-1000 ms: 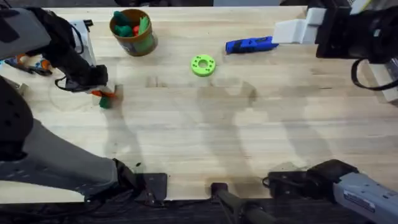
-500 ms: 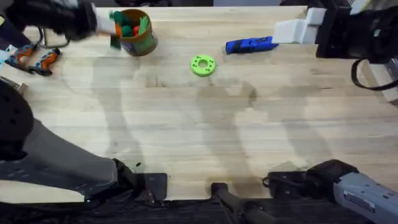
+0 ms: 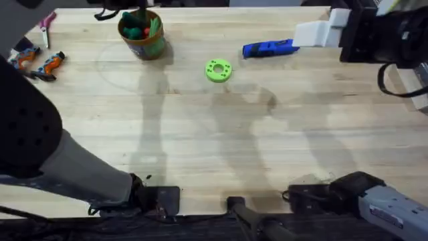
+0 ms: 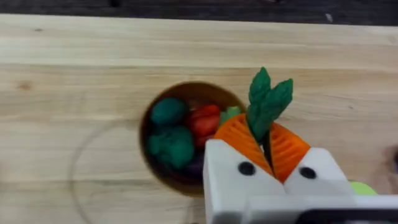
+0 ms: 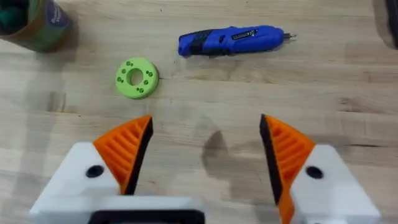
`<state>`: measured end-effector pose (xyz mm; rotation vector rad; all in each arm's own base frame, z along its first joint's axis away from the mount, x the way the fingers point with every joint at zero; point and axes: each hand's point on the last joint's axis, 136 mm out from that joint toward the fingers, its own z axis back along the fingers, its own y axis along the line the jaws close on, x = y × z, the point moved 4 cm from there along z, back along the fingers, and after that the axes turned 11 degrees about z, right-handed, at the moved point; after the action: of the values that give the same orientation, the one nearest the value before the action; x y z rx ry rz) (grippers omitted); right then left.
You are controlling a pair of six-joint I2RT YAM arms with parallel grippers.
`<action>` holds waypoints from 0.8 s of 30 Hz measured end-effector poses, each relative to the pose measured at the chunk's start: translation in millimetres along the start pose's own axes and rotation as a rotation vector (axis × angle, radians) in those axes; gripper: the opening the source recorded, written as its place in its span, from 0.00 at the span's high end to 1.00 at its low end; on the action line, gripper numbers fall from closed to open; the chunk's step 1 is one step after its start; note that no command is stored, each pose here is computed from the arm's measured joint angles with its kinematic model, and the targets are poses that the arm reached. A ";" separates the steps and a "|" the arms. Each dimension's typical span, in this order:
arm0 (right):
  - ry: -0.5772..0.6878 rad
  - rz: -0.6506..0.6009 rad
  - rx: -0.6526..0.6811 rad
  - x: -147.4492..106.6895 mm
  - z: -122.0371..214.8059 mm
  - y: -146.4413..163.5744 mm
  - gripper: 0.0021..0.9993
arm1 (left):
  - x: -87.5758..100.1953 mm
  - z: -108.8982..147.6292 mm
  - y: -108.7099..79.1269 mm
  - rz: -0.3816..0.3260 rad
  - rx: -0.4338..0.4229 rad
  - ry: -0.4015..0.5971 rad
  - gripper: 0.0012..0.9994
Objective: Pick up the gripper from the table and insert it into the empty holder that is missing its gripper. Then pick up a screw, insert it into the mounting hole, and use the screwdriver to tighten it. Finally, clean up the table by picking up the vegetable and placing it into the bucket.
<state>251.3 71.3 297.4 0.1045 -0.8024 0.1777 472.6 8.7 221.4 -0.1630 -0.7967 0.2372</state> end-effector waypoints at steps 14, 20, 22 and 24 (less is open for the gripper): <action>0.000 0.000 0.000 0.0 0.0 0.0 0.01 | -23.3 -32.4 35.8 0.062 0.125 0.092 0.99; 0.000 0.000 0.000 -0.1 0.0 0.0 0.01 | -29.8 -41.8 38.8 0.069 0.133 0.113 0.57; 0.000 0.000 0.000 0.0 0.0 0.0 0.01 | -28.9 -41.7 38.7 0.069 0.133 0.109 0.43; 0.001 0.000 0.000 -0.2 0.0 0.0 0.01 | -30.5 -40.2 37.7 0.072 0.129 0.124 0.31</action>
<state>251.2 71.3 297.3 0.1043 -0.8016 0.1777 475.4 34.5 164.0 -0.0843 -0.6508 0.3418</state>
